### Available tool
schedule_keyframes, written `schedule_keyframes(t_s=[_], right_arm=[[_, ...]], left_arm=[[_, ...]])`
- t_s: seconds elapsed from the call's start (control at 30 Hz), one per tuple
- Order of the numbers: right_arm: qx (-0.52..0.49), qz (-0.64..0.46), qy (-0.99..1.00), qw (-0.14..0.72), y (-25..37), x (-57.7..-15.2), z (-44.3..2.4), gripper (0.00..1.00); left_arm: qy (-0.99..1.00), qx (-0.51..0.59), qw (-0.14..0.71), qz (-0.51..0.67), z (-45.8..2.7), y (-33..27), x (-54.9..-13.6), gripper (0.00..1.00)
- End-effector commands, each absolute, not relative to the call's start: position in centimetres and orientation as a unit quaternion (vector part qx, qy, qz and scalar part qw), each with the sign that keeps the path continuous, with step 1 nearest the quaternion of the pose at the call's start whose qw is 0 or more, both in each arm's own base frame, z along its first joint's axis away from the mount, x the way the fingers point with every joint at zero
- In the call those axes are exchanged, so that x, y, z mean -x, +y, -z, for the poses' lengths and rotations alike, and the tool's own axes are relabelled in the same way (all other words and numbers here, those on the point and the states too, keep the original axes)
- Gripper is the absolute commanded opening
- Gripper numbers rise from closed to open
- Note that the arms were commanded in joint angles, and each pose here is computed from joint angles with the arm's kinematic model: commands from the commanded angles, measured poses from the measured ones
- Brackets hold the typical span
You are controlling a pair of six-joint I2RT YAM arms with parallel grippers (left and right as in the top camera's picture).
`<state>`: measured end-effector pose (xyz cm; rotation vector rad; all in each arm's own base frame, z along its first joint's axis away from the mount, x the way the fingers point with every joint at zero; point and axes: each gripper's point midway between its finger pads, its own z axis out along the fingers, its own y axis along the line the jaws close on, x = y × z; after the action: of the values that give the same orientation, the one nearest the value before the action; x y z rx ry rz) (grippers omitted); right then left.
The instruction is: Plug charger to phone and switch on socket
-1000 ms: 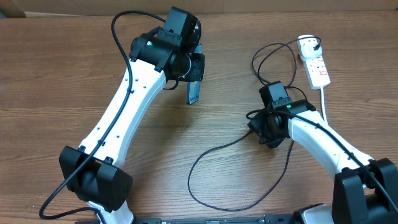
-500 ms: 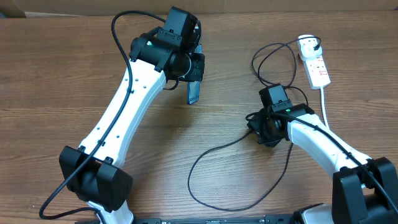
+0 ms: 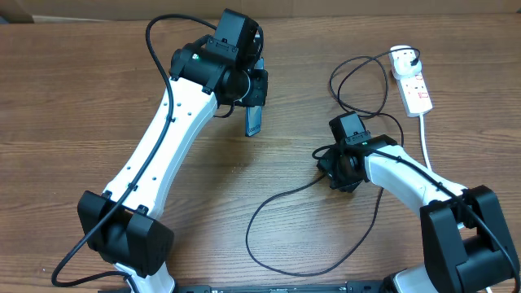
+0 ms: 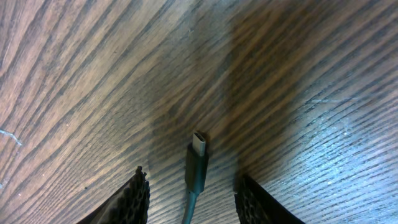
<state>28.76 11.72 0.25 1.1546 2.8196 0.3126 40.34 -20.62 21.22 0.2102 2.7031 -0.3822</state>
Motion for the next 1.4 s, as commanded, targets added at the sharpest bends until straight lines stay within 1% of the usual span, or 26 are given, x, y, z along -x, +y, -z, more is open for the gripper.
schedule_keyframes(t_s=[0.0,0.03,0.13,0.47,0.57,0.7,0.8,0.93,1.17,1.37], right_arm=[[-0.384,-0.089,0.919,0.024,11.8,-28.1,0.9,0.44],[-0.384,-0.089,0.919,0.024,11.8,-28.1,0.9,0.44],[-0.388,-0.086,0.918,0.02,11.7,-27.8,0.9,0.4],[-0.398,-0.079,0.914,0.009,11.6,-27.3,1.0,0.38],[-0.396,-0.074,0.915,0.011,11.5,-27.2,1.1,0.35],[-0.401,-0.065,0.914,0.014,11.6,-27.1,1.3,0.34],[-0.401,-0.06,0.914,0.017,11.6,-27.0,1.4,0.3],[-0.4,-0.055,0.915,0.019,11.5,-27.0,1.4,0.29],[-0.414,-0.013,0.91,0.016,10.3,-26.4,0.7,0.29],[-0.414,0.001,0.91,0.002,9.9,-25.6,0.5,0.32]], left_arm=[[0.965,-0.071,0.206,0.145,-21.8,-20.9,-40.4,0.04],[0.965,-0.071,0.206,0.145,-21.8,-20.9,-40.4,0.04],[0.965,-0.071,0.206,0.145,-21.8,-20.9,-40.4,0.04],[0.965,-0.071,0.206,0.145,-21.8,-20.9,-40.4,0.04],[0.965,-0.071,0.206,0.145,-21.8,-20.9,-40.4,0.04],[0.965,-0.071,0.205,0.145,-21.8,-20.9,-40.4,0.04],[0.965,-0.072,0.204,0.148,-21.8,-21.0,-40.3,0.04],[0.965,-0.072,0.203,0.148,-21.8,-21.0,-40.3,0.04],[0.966,-0.072,0.201,0.147,-21.7,-20.9,-40.2,0.04],[0.966,-0.07,0.201,0.147,-21.7,-21.0,-40.2,0.04]])
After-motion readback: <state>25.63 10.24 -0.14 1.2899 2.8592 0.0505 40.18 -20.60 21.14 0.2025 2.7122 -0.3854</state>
